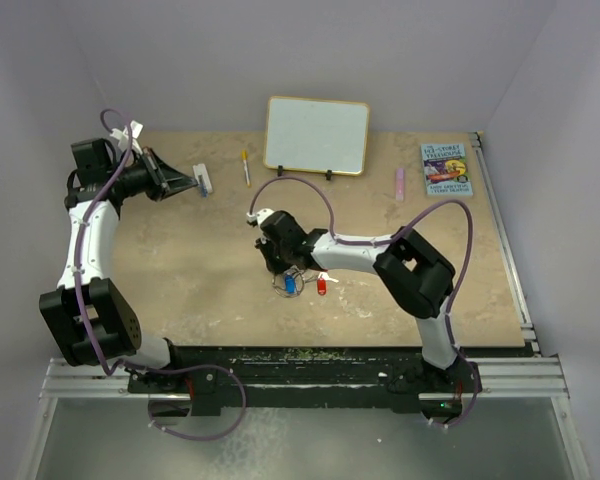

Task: Put the keys on the keyring

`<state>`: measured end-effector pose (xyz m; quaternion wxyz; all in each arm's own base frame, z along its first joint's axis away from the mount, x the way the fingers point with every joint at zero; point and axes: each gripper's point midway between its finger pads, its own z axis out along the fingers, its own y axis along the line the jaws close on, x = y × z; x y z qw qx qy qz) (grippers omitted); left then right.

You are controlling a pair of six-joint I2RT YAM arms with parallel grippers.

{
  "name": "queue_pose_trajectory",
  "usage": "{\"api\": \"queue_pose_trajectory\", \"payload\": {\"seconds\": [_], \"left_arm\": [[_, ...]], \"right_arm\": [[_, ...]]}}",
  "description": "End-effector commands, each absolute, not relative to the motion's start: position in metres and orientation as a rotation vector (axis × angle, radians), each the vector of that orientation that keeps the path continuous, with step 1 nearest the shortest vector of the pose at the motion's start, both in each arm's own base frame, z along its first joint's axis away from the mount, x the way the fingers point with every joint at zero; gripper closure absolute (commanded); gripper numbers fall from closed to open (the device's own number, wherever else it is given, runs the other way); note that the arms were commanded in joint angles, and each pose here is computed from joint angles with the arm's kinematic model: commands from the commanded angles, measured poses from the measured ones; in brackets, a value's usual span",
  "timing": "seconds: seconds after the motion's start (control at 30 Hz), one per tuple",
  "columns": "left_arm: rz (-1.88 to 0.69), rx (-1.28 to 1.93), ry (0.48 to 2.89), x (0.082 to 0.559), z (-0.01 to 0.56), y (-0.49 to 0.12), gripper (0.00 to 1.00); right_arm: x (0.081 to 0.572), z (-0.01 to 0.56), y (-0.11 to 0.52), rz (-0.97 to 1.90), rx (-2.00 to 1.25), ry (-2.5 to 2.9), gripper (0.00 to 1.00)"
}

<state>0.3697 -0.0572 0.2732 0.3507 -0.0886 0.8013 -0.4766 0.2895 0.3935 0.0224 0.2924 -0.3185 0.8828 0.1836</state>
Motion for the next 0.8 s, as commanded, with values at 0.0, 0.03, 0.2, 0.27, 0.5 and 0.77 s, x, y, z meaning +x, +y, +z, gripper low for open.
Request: {"api": "queue_pose_trajectory", "payload": {"seconds": [0.0, 0.03, 0.2, 0.27, 0.5, 0.77], "left_arm": [[-1.249, -0.208, 2.043, 0.37, 0.279, -0.054, 0.97], [-1.25, -0.211, 2.044, 0.37, 0.279, -0.054, 0.97], [-1.237, -0.229, 2.032, 0.37, 0.285, -0.045, 0.97], [-1.238, -0.239, 2.018, 0.37, 0.293, -0.038, 0.97], [-1.253, -0.263, 1.959, 0.362, 0.329, -0.022, 0.97], [-1.204, -0.253, 1.899, 0.357, 0.353, -0.022, 0.97]], "right_arm": [[0.287, 0.022, 0.406, 0.483, -0.878, 2.357, 0.98], [0.286, 0.023, 0.409, 0.488, -0.881, 2.356, 1.0], [0.275, 0.058, 0.438, 0.61, -0.914, 2.26, 1.0], [0.267, 0.093, 0.457, 0.723, -0.918, 2.173, 1.0], [0.244, 0.204, 0.484, 1.035, -0.859, 1.931, 1.0], [0.232, 0.181, 0.463, 1.152, -0.833, 1.98, 1.0]]}}
